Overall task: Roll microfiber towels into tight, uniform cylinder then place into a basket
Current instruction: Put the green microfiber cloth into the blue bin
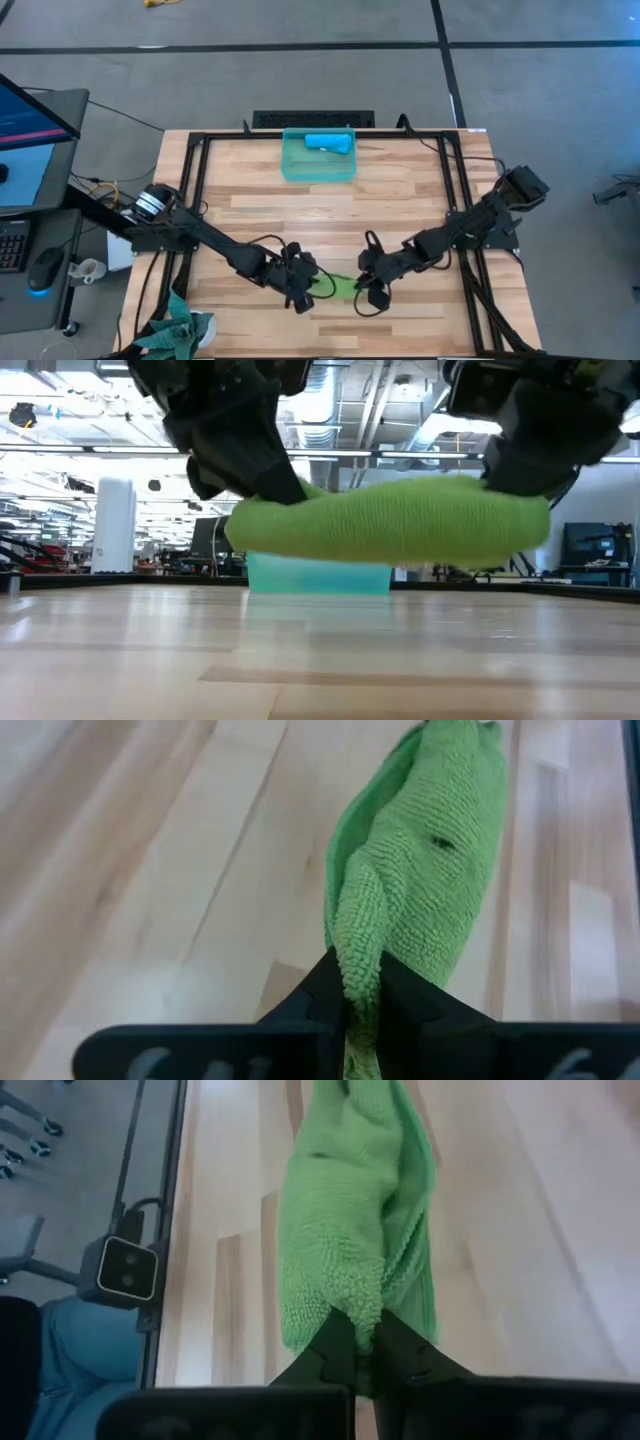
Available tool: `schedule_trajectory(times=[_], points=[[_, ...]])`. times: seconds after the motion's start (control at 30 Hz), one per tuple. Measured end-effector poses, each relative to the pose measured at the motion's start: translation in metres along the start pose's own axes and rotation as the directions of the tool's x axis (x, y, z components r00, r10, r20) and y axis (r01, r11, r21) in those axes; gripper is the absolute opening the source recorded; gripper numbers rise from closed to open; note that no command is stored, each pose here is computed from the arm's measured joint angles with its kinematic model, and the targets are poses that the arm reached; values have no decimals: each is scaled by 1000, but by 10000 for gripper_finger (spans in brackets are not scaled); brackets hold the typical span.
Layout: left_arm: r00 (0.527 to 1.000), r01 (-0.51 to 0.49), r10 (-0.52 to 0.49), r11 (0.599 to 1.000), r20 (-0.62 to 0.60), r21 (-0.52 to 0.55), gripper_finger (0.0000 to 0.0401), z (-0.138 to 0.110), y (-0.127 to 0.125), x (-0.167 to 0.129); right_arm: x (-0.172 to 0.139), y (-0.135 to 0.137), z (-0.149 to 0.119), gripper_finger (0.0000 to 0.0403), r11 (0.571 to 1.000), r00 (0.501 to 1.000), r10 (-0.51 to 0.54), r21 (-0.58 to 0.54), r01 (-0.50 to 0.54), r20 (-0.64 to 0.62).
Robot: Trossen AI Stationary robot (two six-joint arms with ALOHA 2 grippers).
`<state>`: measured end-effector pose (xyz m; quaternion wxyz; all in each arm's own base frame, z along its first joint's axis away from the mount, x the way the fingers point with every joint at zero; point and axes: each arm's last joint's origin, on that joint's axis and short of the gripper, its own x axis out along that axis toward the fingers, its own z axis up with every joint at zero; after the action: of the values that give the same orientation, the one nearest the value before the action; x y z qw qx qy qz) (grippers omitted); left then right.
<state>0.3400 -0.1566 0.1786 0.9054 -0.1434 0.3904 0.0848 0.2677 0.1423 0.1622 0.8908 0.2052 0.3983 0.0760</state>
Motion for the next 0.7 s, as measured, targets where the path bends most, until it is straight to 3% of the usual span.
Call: schedule_trajectory(times=[0.17,0.37,0.7], points=[[999,-32,33,999,10,-30,18,16,21,-11,-8,-9,13,23,999,999,-19,-32,21,38],[996,-67,71,996,54,-61,18,39,51,-22,-10,-38,33,23,993,993,-90,-76,96,78],[989,-146,145,986,-22,-84,18,60,106,-13,-27,-93,70,23,988,984,-126,-70,136,129]])
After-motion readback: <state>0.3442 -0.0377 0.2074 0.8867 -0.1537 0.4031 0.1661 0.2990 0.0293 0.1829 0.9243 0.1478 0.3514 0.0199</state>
